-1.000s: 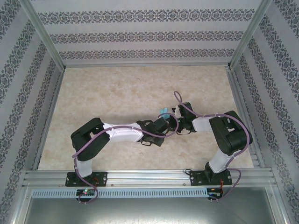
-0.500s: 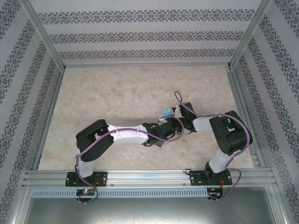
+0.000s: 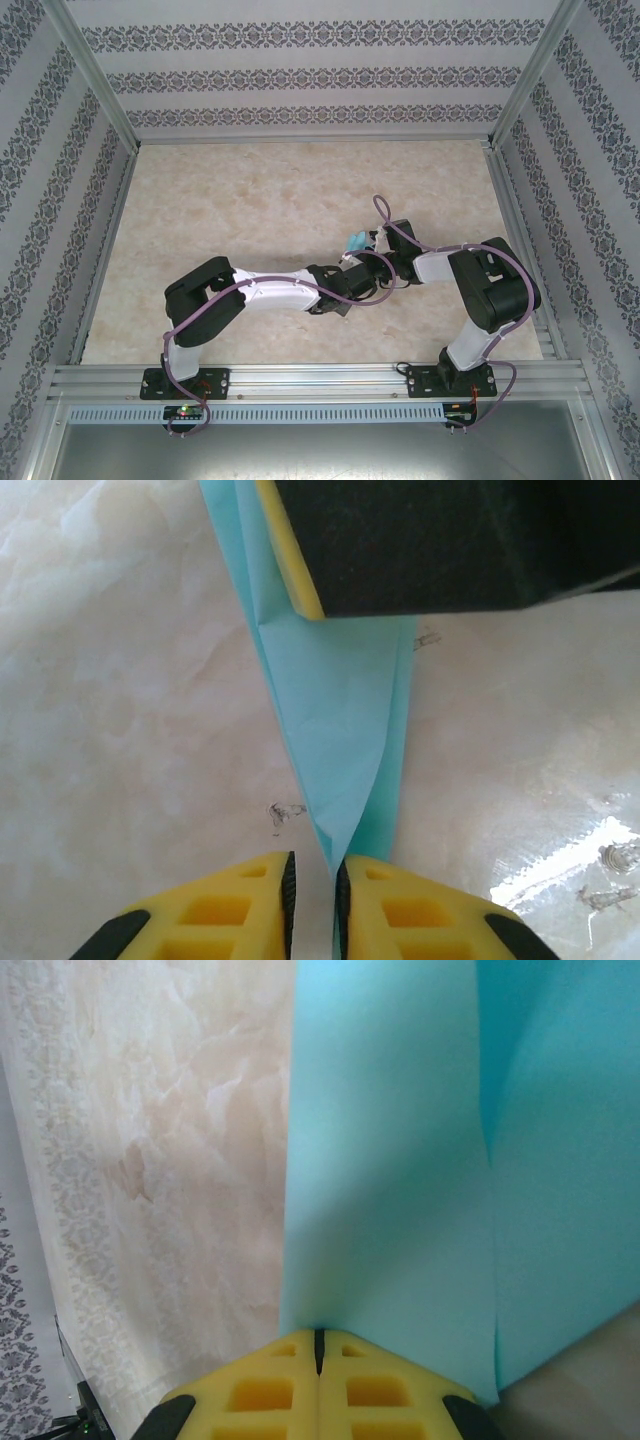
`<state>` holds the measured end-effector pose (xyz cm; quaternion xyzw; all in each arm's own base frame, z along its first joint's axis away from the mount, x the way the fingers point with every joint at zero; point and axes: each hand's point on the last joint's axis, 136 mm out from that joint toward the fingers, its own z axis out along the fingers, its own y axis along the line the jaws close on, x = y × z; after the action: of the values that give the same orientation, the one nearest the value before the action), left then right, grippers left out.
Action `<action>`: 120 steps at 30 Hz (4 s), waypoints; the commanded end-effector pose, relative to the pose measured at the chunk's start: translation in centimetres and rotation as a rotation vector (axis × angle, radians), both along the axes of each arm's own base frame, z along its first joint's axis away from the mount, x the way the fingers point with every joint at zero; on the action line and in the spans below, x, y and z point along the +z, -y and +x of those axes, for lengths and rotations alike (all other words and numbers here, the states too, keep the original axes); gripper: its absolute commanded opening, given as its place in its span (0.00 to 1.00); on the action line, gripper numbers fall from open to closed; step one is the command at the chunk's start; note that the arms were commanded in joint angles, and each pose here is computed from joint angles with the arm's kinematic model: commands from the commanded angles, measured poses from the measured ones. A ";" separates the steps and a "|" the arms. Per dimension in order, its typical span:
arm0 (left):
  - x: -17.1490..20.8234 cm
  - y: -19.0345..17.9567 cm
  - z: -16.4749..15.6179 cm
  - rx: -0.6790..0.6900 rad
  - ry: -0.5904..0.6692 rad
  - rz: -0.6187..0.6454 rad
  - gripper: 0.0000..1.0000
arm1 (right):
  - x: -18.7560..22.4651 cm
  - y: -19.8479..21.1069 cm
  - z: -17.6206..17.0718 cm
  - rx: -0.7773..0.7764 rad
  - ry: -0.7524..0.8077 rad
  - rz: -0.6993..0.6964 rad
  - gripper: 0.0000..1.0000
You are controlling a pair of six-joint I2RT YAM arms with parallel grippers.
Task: Fold a paper plane with a square sheet of paper (pick it up from the middle)
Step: Fold the wing for the fifth time at the center of the table.
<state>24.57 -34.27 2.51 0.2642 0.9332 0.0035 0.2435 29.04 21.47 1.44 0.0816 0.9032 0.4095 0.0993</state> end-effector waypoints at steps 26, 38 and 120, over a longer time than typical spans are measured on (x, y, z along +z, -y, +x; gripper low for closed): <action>2.9 1.5 1.8 -0.063 -0.236 -0.411 0.14 | -3.9 2.1 -2.9 -0.047 -0.146 -0.123 0.02; 0.2 2.0 1.3 -0.056 -0.311 -0.439 0.08 | -3.8 2.2 -2.9 -0.047 -0.148 -0.127 0.02; -4.0 -1.5 -1.9 -0.106 -0.418 -0.472 0.10 | -2.1 1.0 -1.0 -0.118 -0.104 -0.082 0.03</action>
<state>24.74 -35.59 2.02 0.2258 0.9013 -0.3417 0.1410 27.21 23.51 1.60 0.0968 0.8953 0.4303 0.0632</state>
